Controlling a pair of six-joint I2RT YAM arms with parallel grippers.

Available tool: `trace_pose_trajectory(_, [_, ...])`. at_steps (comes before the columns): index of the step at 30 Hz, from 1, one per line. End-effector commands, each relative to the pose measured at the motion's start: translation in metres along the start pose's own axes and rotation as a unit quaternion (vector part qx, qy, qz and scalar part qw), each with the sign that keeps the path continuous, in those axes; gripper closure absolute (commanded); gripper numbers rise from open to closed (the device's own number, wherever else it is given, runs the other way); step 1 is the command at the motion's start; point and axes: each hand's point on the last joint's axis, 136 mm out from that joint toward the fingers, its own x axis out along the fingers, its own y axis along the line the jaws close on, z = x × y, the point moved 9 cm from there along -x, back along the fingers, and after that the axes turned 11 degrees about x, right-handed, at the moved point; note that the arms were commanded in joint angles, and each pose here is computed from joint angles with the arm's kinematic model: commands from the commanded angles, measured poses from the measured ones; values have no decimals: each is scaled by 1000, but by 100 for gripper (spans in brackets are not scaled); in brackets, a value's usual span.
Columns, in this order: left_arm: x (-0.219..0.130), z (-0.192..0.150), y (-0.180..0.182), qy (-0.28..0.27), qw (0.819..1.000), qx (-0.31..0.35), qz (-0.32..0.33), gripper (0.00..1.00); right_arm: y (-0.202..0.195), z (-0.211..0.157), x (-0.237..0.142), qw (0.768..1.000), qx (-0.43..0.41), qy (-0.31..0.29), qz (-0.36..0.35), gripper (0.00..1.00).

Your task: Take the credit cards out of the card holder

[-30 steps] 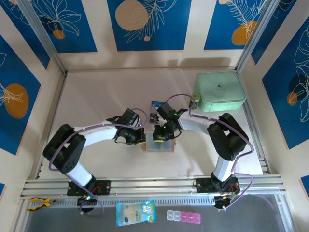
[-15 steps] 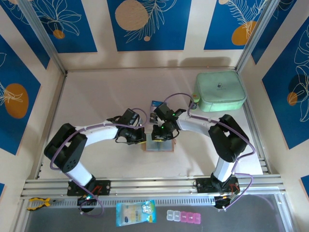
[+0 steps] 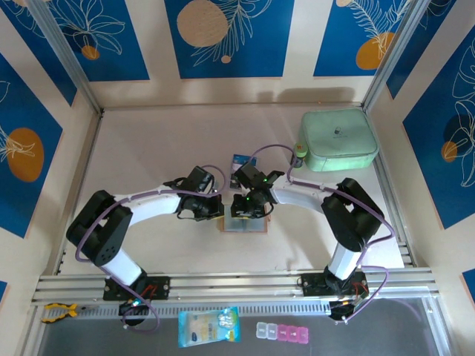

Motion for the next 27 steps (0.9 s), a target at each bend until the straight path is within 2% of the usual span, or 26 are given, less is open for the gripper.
trace_pose_trajectory(1, [10,-4,6,10,1000,-1,6,97,6,2,-12,1000,-1,-10,10,74])
trace_pose_trajectory(5, [21,-5,5,13,1000,-7,-25,97,8,6,-15,1000,-1,-8,12,73])
trace_pose_trajectory(12, [22,-14,19,28,999,-20,27,99,7,8,-18,1000,8,-5,16,73])
trace_pose_trajectory(20, [24,-23,26,39,999,-17,34,98,16,13,-7,999,6,15,45,73])
trace_pose_trajectory(27, [19,-21,26,41,997,-11,59,99,9,15,8,999,16,31,35,74])
